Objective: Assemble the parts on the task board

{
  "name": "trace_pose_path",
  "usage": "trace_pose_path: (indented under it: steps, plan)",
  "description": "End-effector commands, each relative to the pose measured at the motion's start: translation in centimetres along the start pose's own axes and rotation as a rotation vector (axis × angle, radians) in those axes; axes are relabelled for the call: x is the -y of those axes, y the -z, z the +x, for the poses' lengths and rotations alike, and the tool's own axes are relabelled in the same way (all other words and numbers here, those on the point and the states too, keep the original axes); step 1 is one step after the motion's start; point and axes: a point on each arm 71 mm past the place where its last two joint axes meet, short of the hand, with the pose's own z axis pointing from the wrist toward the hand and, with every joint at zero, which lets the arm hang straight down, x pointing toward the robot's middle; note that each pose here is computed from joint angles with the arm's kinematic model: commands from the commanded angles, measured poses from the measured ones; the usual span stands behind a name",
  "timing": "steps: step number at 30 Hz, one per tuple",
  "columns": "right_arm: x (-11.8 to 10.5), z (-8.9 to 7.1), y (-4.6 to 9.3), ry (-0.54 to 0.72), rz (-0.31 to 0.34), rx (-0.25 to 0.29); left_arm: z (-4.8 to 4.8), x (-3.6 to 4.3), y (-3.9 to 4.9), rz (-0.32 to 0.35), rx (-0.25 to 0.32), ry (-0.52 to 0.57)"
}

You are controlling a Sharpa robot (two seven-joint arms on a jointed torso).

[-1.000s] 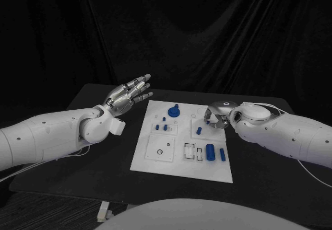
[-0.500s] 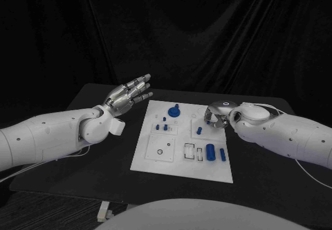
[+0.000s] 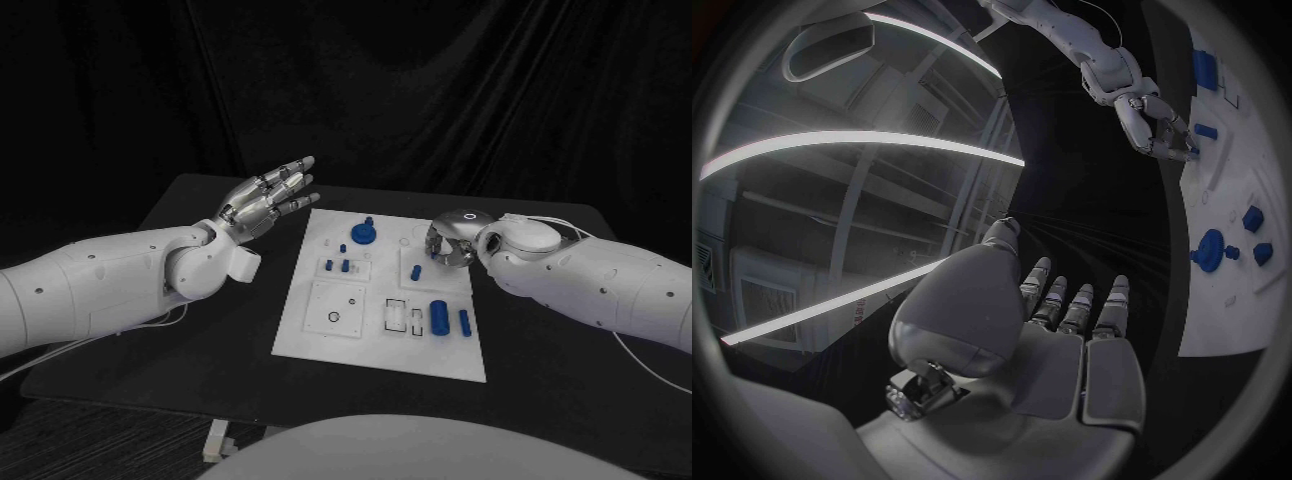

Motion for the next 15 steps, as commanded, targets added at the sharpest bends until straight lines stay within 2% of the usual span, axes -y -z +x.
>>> trace_pose_path:
  steps: [1, 15]
  plan:
    - [-0.03, 0.06, -0.01, 0.002, -0.005, 0.012, 0.12, 0.95, 0.02, 0.144, -0.008, 0.011]
    - [0.06, 0.38, -0.02, 0.0, 0.001, -0.003, 0.11, 0.8, -0.06, 0.132, -0.007, 0.01]
